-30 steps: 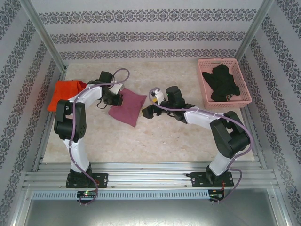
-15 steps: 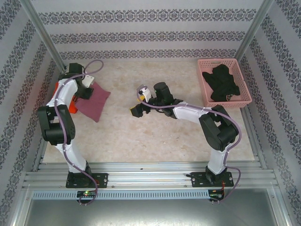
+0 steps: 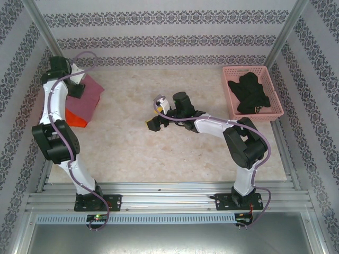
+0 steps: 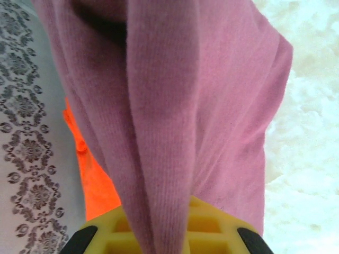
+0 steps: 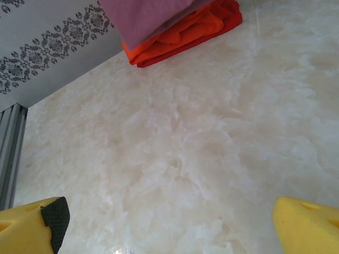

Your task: Fold and stack the t-shirts

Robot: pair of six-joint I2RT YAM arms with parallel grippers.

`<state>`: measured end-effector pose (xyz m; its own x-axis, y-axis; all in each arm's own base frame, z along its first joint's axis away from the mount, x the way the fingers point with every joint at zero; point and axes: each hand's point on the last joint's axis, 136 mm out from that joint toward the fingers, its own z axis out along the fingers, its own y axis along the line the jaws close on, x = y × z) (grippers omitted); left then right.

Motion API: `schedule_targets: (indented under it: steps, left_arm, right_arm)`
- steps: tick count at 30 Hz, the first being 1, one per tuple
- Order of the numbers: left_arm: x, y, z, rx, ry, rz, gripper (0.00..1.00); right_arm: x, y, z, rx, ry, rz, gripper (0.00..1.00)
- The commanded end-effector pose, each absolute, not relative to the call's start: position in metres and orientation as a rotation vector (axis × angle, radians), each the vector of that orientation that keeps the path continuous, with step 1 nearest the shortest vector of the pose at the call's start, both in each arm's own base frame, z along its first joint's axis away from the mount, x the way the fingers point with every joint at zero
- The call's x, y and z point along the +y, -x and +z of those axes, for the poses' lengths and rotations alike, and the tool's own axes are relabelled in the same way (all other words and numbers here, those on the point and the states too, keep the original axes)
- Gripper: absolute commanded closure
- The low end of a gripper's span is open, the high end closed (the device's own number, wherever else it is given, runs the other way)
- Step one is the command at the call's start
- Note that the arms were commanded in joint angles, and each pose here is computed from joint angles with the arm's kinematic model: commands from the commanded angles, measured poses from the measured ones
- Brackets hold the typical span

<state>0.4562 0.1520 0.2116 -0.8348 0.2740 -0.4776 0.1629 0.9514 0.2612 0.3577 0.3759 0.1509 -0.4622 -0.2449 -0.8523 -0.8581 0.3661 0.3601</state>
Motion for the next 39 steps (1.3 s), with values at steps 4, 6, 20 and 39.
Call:
schedule_targets:
  steps: [4, 6, 20, 39]
  left_arm:
    - [0.164, -0.456, 0.213, 2.593, -0.321, 0.249, 1.00]
    - [0.169, -0.456, 0.211, 2.602, -0.312, 0.256, 1.00]
    - [0.219, -0.461, 0.168, 2.680, -0.125, 0.312, 1.00]
    - [0.246, -0.463, 0.155, 2.625, 0.216, 0.414, 0.05]
  right_arm:
    - [0.382, -0.356, 0.153, 1.906, 0.971, 1.111, 0.02]
    - [0.383, -0.356, 0.153, 1.907, 0.969, 1.115, 0.02]
    - [0.386, -0.361, 0.142, 1.962, 0.956, 1.117, 0.02]
    - [0.386, -0.364, 0.133, 2.005, 0.931, 1.117, 0.02]
